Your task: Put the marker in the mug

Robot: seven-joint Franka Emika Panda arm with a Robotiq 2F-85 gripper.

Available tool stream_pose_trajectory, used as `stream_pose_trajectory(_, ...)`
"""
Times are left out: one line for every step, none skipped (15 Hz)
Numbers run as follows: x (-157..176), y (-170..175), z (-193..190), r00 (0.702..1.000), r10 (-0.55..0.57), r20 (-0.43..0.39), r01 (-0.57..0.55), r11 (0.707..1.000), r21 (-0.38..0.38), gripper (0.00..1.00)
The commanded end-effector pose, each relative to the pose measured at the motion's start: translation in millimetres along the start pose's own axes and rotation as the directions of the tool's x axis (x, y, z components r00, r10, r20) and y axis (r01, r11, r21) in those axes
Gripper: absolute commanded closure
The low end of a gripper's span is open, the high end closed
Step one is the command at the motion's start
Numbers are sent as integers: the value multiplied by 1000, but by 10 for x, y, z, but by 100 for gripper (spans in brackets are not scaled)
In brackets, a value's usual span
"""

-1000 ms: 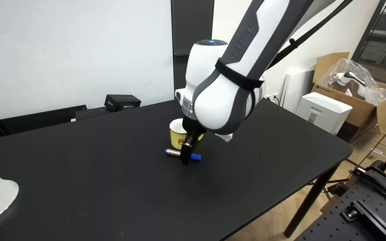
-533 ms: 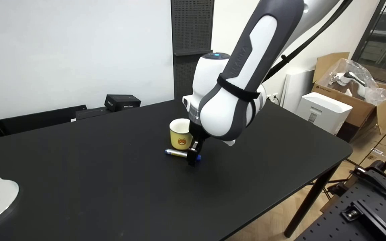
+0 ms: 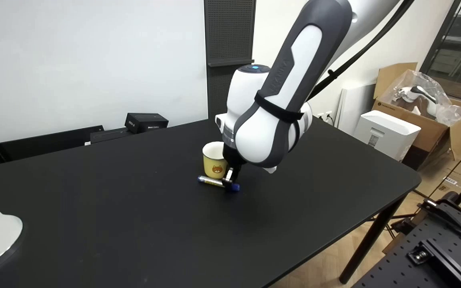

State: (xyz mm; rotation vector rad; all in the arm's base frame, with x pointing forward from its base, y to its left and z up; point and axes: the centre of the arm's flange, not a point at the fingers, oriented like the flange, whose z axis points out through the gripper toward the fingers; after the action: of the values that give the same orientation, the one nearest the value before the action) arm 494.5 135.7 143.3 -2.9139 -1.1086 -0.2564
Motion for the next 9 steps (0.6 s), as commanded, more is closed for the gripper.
stream_pose_trajectory(105,10,-41,1000,-16,-18,15,1000,-14,95)
stream_pose_trajectory(115,-6,-99,1000,-20,-20,19,1000,-13,95)
stream_pose_trajectory(123,-26,-151,999,-26,-22,26,1000,-14,95)
stream_pose_trajectory(134,-57,-243,999,-30,-18,30,999,-22,95)
stream_pose_trajectory(145,-77,-324,999,-35,-18,35,999,-24,95)
stream_pose_trajectory(163,-103,-448,999,-41,-13,41,999,-30,95)
stream_pose_trajectory(185,-122,-556,999,-49,-4,49,998,-34,95)
stream_pose_trajectory(214,-134,-724,998,-57,36,59,997,-41,95)
stream_pose_trajectory(240,-140,-862,996,-61,68,63,998,-26,95)
